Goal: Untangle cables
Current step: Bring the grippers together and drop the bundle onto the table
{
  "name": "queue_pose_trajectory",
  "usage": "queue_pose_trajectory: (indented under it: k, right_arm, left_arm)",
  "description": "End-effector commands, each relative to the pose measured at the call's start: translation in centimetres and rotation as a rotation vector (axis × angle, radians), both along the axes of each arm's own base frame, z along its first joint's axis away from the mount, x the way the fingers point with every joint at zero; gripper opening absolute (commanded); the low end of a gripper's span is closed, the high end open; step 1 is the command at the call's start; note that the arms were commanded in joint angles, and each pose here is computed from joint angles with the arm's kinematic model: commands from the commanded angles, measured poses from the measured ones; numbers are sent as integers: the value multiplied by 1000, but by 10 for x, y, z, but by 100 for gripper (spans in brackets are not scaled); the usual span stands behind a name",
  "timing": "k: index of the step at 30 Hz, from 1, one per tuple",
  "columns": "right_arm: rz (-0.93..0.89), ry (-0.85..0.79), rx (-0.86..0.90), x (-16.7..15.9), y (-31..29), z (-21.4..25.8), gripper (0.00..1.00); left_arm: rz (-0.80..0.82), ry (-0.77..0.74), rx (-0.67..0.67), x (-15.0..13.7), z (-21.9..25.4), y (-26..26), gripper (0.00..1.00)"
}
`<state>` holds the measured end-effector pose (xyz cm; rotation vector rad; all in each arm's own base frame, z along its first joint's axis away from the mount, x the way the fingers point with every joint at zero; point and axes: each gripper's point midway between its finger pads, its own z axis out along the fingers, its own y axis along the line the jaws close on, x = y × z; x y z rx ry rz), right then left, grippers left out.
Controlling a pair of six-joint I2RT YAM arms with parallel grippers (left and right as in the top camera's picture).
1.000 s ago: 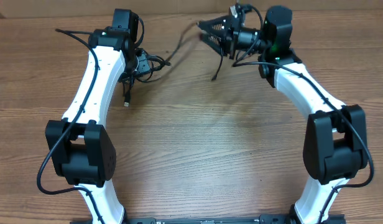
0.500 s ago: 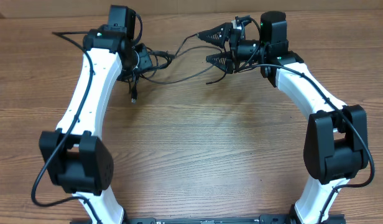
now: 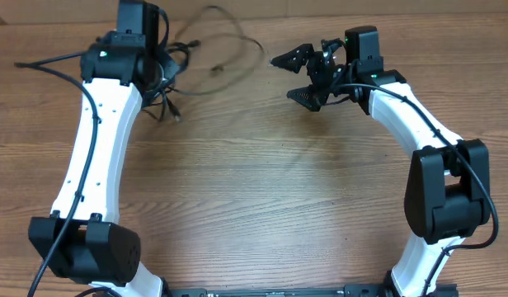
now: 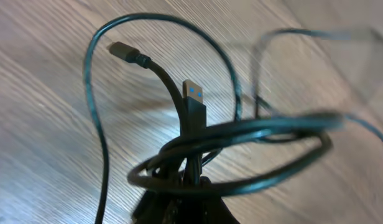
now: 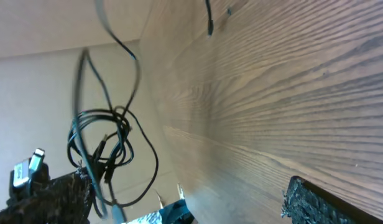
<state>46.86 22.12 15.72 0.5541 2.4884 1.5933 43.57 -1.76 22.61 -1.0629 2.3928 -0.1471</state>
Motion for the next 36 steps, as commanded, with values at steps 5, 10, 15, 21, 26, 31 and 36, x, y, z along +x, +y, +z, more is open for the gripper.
queue_pose_trajectory:
  k: [5,10,15,21,26,31,36]
  right_arm:
    - [115,11,145,-21,22,42,100]
    - [180,5,184,-34,47,52,100]
    - [201,-49,206,-36,74,65,100]
    - [152,-28,172,-35,87,58,85]
    - [125,-13,163,-33,92,57,66]
    - [131,-12,163,-35,94,57,18]
    - [145,-9,171,-38,95,58,4]
  left_arm:
    - [123,-42,-56,-4,12,6,5]
    - [87,-28,-83,-6,10,-9,4]
    - [39,-18,-81,-9,9,-29,4]
    - [-5,-17,-87,-12,9,-51,4]
    - [-43,-19,-90,-14,10,-68,4]
    - [-65,-23,-86,-16,10,-78,4]
    - [-66,-27,-51,-15,11,-73,25]
